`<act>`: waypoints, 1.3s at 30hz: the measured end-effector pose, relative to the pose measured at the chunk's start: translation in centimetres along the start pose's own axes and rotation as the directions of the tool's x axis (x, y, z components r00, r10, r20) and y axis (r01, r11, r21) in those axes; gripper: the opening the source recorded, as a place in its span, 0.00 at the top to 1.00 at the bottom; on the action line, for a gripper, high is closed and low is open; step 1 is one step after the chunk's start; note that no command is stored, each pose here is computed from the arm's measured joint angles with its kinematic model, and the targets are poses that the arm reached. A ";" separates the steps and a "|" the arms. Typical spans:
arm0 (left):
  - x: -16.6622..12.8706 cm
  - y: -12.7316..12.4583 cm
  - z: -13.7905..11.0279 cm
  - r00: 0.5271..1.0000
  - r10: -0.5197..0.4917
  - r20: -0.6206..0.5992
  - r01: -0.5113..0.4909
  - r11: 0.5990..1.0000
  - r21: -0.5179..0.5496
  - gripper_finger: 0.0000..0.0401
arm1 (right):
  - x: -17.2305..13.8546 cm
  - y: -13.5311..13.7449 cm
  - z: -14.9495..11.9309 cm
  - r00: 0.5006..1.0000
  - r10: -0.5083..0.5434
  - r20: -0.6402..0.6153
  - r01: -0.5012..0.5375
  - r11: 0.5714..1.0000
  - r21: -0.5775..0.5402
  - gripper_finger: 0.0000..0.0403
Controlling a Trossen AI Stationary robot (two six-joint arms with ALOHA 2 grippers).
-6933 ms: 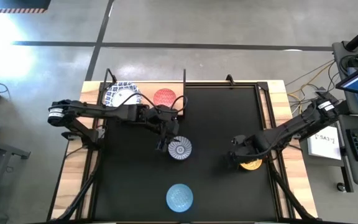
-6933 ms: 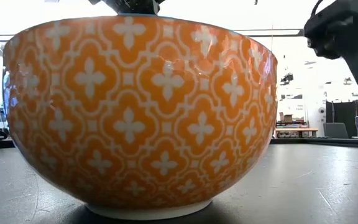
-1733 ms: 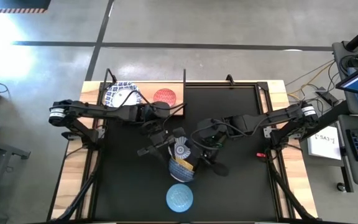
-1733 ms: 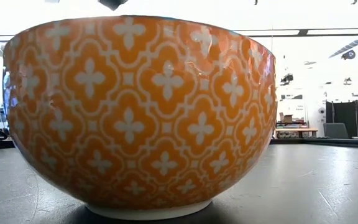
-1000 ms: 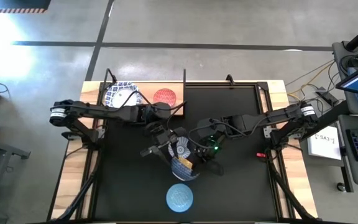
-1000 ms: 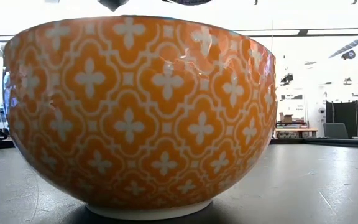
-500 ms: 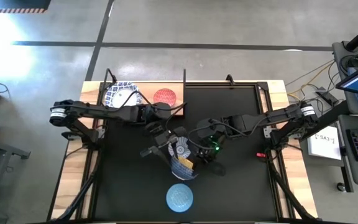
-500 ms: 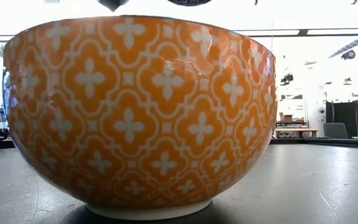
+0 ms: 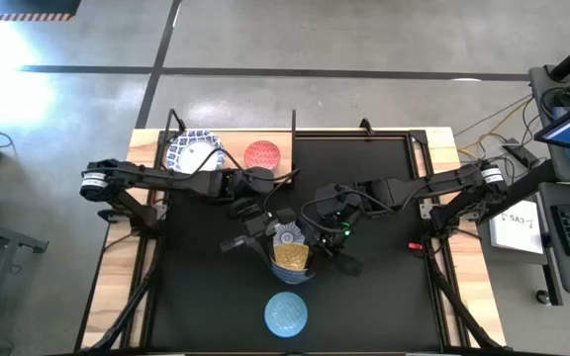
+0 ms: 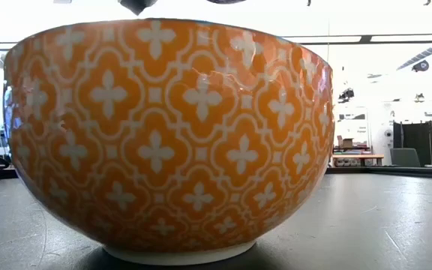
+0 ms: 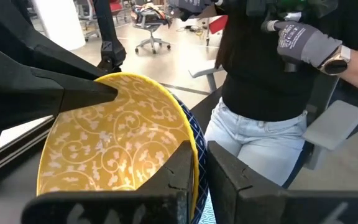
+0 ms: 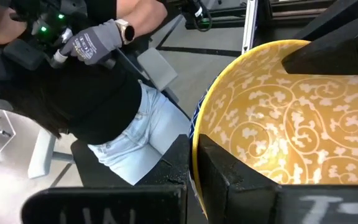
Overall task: Place and stack bowls onto a shelf
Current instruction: Stack the yellow patterned bowl on top of the red patterned bowl on the shelf
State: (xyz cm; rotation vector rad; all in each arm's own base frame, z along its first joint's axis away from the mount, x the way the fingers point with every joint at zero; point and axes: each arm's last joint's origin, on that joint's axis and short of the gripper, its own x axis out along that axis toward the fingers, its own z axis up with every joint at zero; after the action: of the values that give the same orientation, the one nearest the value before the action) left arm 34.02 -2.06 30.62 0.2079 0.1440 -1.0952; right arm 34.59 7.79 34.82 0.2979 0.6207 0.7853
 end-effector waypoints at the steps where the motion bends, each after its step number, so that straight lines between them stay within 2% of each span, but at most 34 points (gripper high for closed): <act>1: 0.0 0.0 0.0 1.000 0.001 0.001 -0.001 1.000 0.001 0.97 | 0.0 0.0 0.0 1.000 0.000 -0.001 0.000 1.000 0.001 0.98; 7: 0.0 0.0 0.0 1.000 0.002 0.002 -0.002 1.000 0.000 0.97 | 0.0 0.0 -0.1 1.000 -0.001 -0.007 0.001 1.000 0.023 0.94; 19: -0.1 0.1 0.1 1.000 0.010 0.006 -0.010 1.000 -0.017 0.98 | 0.0 0.0 -0.2 1.000 -0.005 -0.018 0.005 1.000 0.019 0.67; 25: 0.0 0.1 -0.4 1.000 -0.019 -0.001 0.019 0.996 -0.085 0.98 | -2.7 0.9 0.3 0.998 -0.050 0.032 0.050 0.999 0.006 0.61; 29: 0.0 0.1 -0.4 1.000 -0.023 0.004 0.023 0.997 -0.080 0.98 | -4.1 1.7 0.7 0.993 -0.091 0.072 0.094 0.994 -0.051 0.60; 32: 0.1 0.1 -0.5 1.000 -0.024 0.002 0.024 0.996 -0.086 0.98 | -5.0 2.2 0.7 0.984 -0.154 0.087 0.162 0.983 -0.090 0.60; 35: 0.0 0.2 -0.5 1.000 -0.022 -0.001 0.022 0.995 -0.099 0.98 | -6.0 2.6 0.4 0.957 -0.277 0.085 0.286 0.952 -0.113 0.60; 37: -0.3 0.3 -0.6 1.000 0.005 -0.017 -0.007 0.994 -0.111 0.98 | -6.6 2.7 0.2 0.913 -0.398 0.087 0.406 0.906 -0.120 0.60; 39: -0.7 0.5 -0.7 0.994 0.089 -0.070 -0.097 0.987 -0.125 0.98 | -7.2 2.8 0.0 0.857 -0.508 0.090 0.516 0.849 -0.117 0.61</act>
State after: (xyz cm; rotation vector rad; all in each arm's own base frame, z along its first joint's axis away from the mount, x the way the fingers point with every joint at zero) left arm 34.14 -1.07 30.12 0.1333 0.2589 -0.9831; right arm 29.12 4.34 39.08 0.0182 0.5548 0.2970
